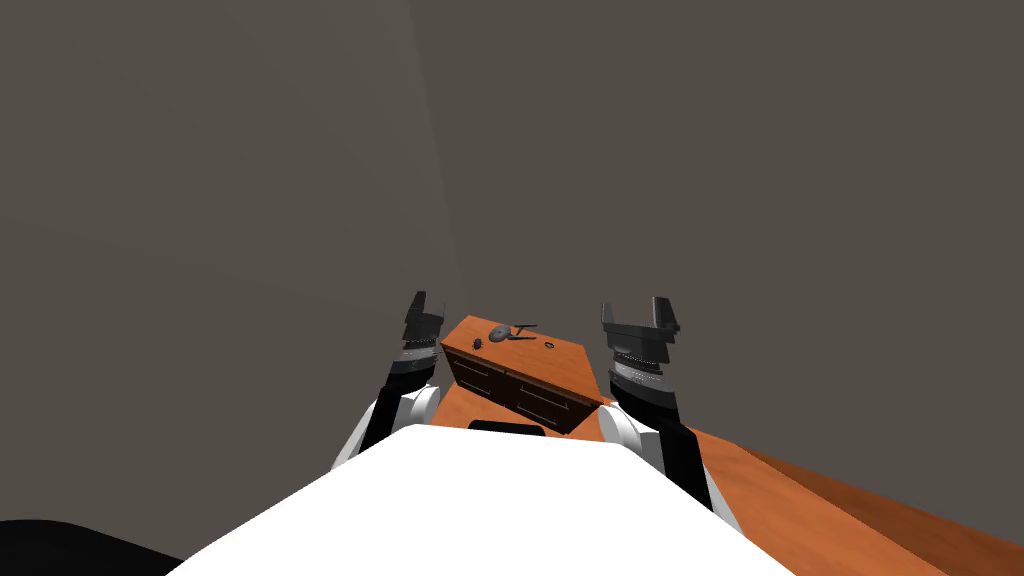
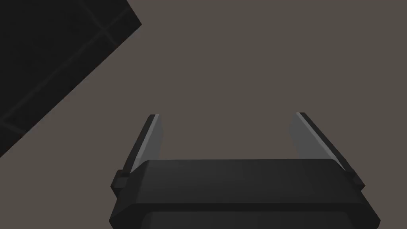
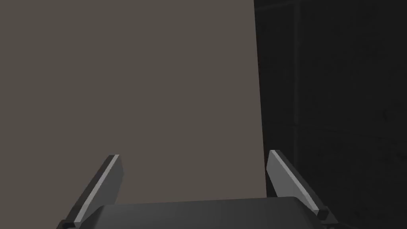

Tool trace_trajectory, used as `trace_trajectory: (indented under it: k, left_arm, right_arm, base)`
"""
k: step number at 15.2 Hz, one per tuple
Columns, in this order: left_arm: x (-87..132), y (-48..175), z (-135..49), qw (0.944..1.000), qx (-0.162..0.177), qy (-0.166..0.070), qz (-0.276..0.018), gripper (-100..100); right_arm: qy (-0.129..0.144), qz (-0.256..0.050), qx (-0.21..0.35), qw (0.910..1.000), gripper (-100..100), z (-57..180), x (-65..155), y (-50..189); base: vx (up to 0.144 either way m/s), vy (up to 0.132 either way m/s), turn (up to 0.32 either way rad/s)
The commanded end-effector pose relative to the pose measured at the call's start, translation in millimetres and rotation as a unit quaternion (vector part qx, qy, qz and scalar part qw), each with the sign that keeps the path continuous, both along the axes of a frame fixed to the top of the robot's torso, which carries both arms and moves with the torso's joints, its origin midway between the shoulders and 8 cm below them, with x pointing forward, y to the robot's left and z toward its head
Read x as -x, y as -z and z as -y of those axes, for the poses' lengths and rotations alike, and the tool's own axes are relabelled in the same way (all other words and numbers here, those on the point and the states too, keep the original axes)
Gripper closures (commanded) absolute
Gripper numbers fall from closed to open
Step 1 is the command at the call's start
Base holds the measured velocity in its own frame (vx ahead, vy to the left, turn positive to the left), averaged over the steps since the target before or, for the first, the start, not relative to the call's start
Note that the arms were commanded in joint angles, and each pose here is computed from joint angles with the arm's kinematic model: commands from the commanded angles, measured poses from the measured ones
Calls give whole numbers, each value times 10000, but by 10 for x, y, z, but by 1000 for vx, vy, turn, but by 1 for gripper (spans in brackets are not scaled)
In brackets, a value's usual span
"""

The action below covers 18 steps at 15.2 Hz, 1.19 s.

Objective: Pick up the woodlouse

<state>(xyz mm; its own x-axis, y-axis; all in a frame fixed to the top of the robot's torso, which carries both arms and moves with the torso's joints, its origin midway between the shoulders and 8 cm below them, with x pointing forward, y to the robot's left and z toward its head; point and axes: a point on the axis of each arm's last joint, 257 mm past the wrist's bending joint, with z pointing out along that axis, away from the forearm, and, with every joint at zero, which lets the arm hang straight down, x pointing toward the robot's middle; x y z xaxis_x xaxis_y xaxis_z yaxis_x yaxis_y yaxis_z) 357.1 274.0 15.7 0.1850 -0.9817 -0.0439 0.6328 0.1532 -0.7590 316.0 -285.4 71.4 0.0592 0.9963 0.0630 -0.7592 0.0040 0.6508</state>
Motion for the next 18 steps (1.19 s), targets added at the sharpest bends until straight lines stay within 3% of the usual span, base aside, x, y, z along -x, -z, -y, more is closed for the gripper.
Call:
trace_trajectory:
  k: [1,7,9,12,13,14,15,16,17,18]
  left_arm:
    - [-48,59,37,9997,-189,91,-119,-100]
    - [-217,297,84,9966,-589,250,-528,-100]
    - [-374,540,69,9921,-809,293,-911,-100]
    - [-460,686,48,9886,-936,305,-1135,-100]
    - [-550,844,14,9846,-1038,297,-1374,-100]
    - [-550,844,14,9846,-1038,297,-1374,-100]
    - [-640,1016,-33,9798,-1134,276,-1627,-100]
    - [-640,1016,-33,9798,-1134,276,-1627,-100]
    - [-725,1177,-85,9744,-1225,245,-1871,-100]
    - [-728,1198,-91,9740,-1223,243,-1893,-100]
  right_arm:
    - [0,0,0,10000,0,0,0,0]
    - [0,0,0,10000,0,0,0,0]
    - [0,0,0,10000,0,0,0,0]
    - [0,0,0,10000,0,0,0,0]
    - [0,0,0,10000,0,0,0,0]
    - [0,0,0,10000,0,0,0,0]
    - [0,0,0,10000,0,0,0,0]
    - [0,0,0,10000,0,0,0,0]
    - [0,0,0,10000,0,0,0,0]
    - [0,0,0,10000,0,0,0,0]
  base:
    - [1,3,-49]
    - [2,20,-87]
    - [2,33,-138]
    - [6,41,-157]
    - [4,39,-149]
    - [2,38,-129]
    - [0,39,-182]
    - [-1,41,-151]
    - [6,44,-191]
    - [7,44,-174]
